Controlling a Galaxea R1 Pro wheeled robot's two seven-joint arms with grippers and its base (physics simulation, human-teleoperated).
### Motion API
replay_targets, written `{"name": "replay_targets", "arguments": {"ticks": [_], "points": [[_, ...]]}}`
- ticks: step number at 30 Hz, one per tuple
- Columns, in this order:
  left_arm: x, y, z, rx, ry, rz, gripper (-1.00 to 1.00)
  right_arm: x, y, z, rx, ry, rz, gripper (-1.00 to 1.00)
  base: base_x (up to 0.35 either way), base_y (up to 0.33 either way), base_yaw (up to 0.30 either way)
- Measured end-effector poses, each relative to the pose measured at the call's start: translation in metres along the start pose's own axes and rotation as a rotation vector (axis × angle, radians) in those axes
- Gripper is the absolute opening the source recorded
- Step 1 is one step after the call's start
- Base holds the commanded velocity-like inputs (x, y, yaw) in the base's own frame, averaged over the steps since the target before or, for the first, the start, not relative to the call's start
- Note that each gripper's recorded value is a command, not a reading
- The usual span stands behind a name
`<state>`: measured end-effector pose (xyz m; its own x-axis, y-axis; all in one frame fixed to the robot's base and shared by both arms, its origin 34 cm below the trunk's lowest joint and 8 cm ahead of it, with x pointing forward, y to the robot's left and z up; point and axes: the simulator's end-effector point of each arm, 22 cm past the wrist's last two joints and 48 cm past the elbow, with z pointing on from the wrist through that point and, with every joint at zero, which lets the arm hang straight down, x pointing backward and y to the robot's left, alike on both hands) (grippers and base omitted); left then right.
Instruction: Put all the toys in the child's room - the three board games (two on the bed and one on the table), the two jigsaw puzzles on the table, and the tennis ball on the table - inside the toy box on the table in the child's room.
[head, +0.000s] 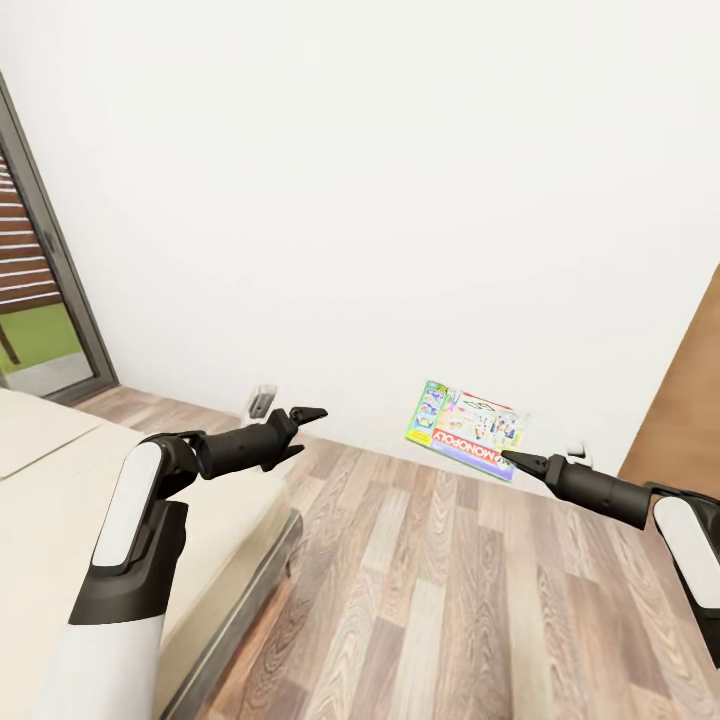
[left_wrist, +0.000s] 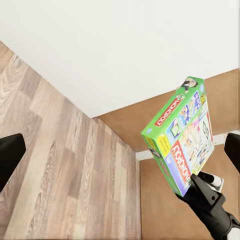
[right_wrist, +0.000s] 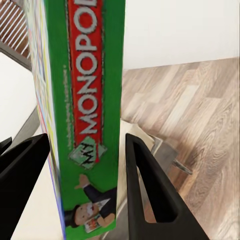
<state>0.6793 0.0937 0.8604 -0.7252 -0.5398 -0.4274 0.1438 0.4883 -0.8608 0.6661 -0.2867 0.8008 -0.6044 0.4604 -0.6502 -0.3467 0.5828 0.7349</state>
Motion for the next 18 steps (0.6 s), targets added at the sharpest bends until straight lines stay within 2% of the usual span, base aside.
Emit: {"name": "replay_targets", "arguments": {"ticks": [18], "points": [[-0.021, -0.032, -0.005, 0.004, 0.002, -0.001, 1.0, -0.029, 0.026, -0.002, 0.0, 0.0, -0.001, -1.0, 0.0, 0.0, -0.287]]}}
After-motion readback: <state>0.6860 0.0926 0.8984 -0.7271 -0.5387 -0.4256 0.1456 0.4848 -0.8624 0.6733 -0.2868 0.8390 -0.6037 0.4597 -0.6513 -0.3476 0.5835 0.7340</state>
